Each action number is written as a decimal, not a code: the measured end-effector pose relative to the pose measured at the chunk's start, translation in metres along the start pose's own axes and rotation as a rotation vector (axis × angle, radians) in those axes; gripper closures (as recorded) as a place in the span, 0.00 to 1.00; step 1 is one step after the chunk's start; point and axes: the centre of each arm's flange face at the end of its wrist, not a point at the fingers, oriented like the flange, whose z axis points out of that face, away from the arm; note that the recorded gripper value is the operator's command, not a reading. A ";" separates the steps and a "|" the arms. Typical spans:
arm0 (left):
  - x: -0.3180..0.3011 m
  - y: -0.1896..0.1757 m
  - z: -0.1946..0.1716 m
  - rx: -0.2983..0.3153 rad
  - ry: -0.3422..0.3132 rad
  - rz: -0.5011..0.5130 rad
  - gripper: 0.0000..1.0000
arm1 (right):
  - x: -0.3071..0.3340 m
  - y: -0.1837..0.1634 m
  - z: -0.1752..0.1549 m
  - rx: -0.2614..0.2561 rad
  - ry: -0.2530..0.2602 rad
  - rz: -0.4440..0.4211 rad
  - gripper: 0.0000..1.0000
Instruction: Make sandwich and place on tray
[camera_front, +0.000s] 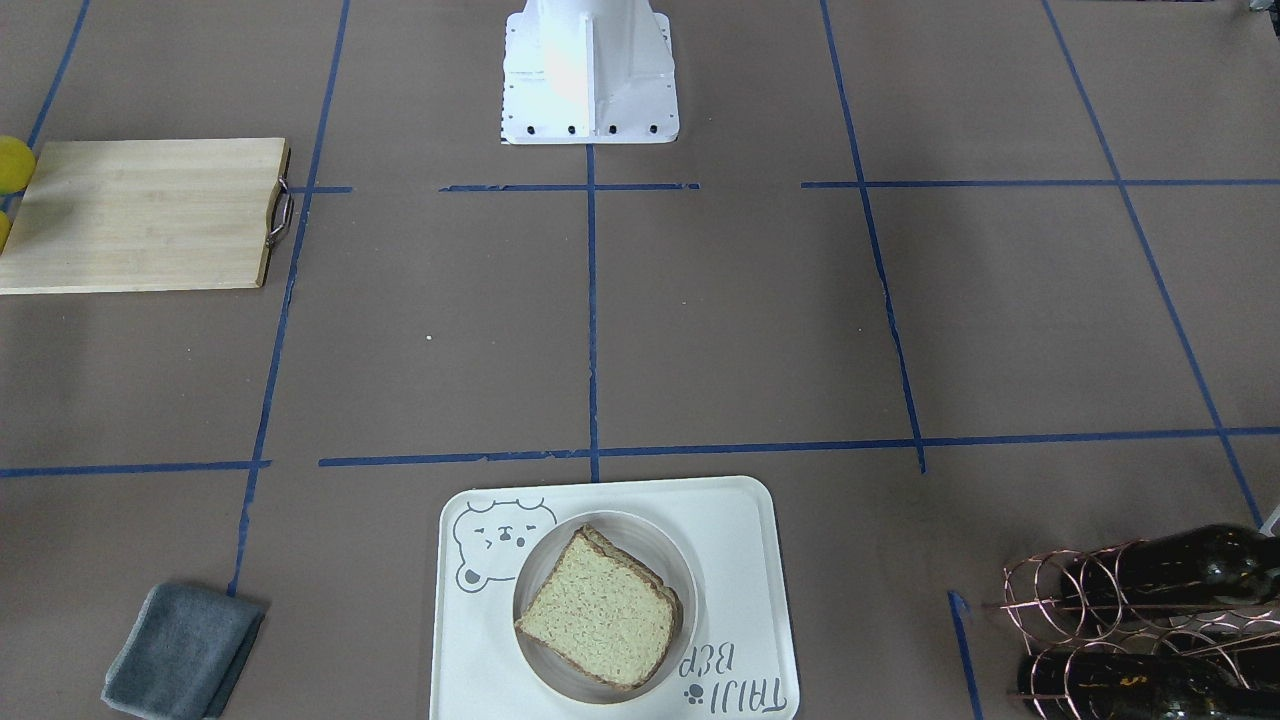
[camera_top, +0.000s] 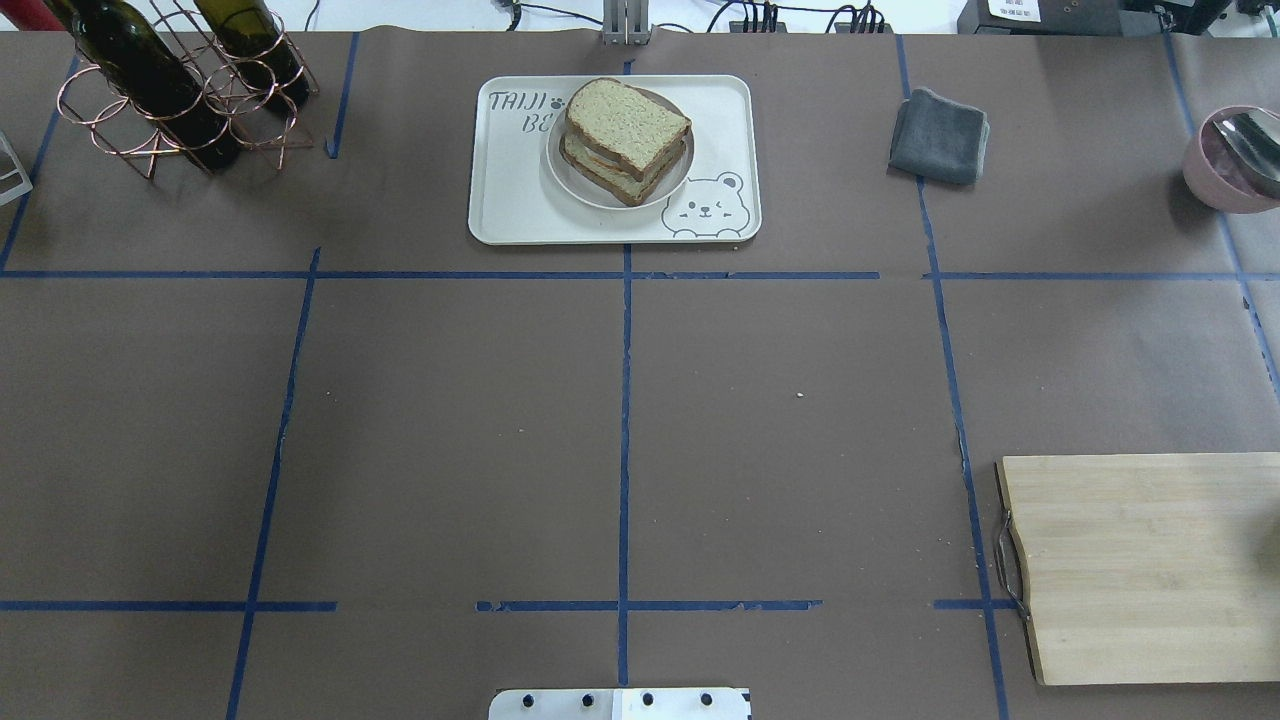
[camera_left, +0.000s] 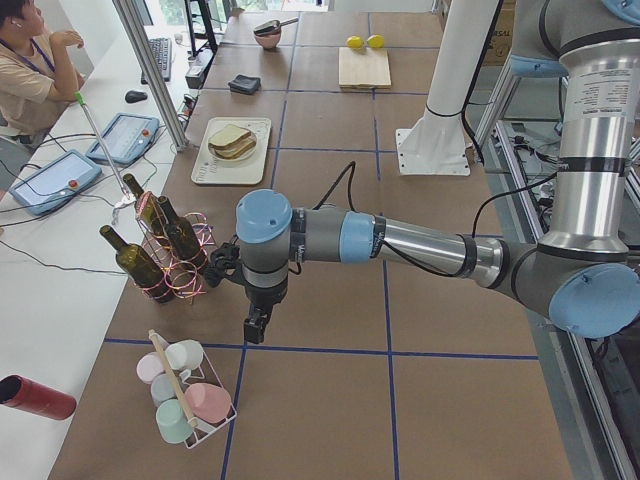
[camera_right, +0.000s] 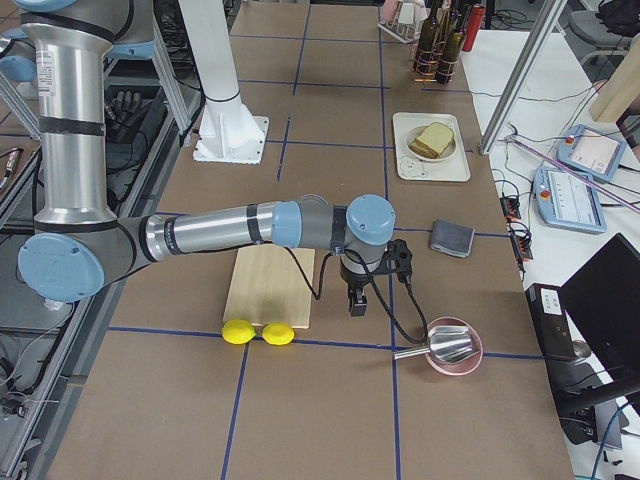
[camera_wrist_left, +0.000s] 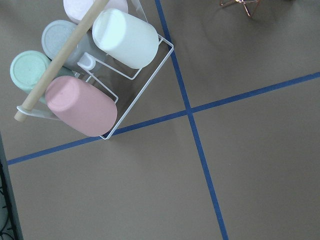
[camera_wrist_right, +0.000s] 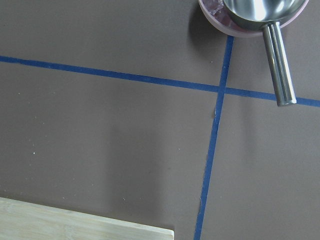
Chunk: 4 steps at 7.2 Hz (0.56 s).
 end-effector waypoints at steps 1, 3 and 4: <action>0.001 0.003 0.000 -0.034 0.016 -0.031 0.00 | 0.007 0.004 0.007 -0.003 -0.001 0.003 0.00; 0.001 0.005 0.002 -0.058 0.029 -0.053 0.00 | 0.015 0.008 0.014 -0.011 -0.005 0.009 0.00; 0.001 0.005 0.003 -0.059 0.030 -0.055 0.00 | 0.013 0.006 0.012 -0.007 -0.006 0.005 0.00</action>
